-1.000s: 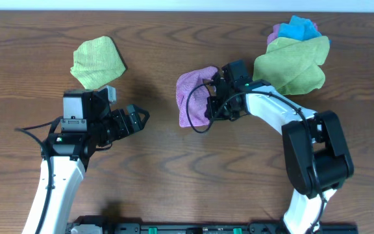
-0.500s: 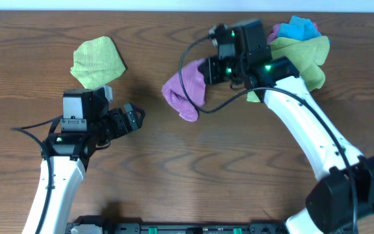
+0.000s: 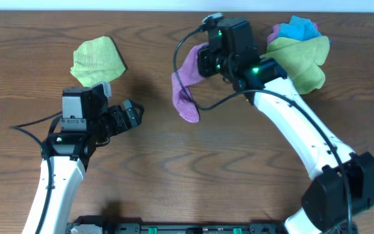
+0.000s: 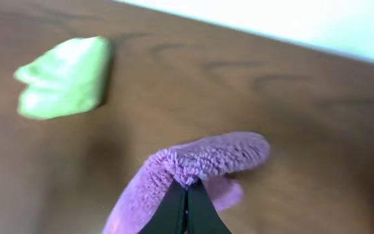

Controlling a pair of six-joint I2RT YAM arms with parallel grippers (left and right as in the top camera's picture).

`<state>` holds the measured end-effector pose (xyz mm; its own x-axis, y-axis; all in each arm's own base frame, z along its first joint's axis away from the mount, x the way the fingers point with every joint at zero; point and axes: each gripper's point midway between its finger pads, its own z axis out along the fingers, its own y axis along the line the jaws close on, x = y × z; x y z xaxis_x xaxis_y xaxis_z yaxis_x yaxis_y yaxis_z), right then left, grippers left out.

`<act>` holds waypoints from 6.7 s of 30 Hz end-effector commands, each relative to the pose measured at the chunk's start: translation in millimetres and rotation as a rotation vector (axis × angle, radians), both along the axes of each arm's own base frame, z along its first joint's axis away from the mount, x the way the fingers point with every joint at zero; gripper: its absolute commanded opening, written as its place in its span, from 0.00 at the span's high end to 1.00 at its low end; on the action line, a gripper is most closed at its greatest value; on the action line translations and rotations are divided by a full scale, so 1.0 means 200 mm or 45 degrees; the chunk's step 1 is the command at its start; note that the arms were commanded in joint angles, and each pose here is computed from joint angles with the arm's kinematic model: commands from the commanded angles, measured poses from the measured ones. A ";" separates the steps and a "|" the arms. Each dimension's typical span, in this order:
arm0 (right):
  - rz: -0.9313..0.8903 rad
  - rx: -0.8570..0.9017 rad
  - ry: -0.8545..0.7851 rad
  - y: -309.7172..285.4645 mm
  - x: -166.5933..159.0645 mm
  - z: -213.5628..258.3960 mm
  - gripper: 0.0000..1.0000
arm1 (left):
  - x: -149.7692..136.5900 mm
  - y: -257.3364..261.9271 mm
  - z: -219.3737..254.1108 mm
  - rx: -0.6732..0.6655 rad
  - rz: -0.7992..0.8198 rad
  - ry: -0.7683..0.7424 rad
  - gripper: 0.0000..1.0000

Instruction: Fold the cloth

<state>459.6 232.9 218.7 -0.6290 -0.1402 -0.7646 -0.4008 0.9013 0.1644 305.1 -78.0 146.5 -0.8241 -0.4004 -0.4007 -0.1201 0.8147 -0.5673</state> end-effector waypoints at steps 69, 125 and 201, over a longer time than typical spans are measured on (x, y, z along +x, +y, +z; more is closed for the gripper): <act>0.153 -0.046 0.626 0.37 0.07 -1.02 0.28 | 0.07 0.07 0.04 0.090 0.062 -0.068 0.05; 0.221 -0.446 1.031 0.22 -0.64 -1.00 0.31 | 0.08 0.10 0.04 0.123 0.096 -0.072 0.05; -0.350 -0.508 0.354 -0.07 -0.01 0.07 0.99 | 0.23 0.25 0.06 0.096 0.298 -0.148 0.05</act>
<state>450.4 254.0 218.6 -0.8442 -0.2839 -0.4547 -0.2836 0.9563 -0.0705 346.4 -26.2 159.0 -0.6632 -0.4979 -0.5587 -0.2188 0.8429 -0.4915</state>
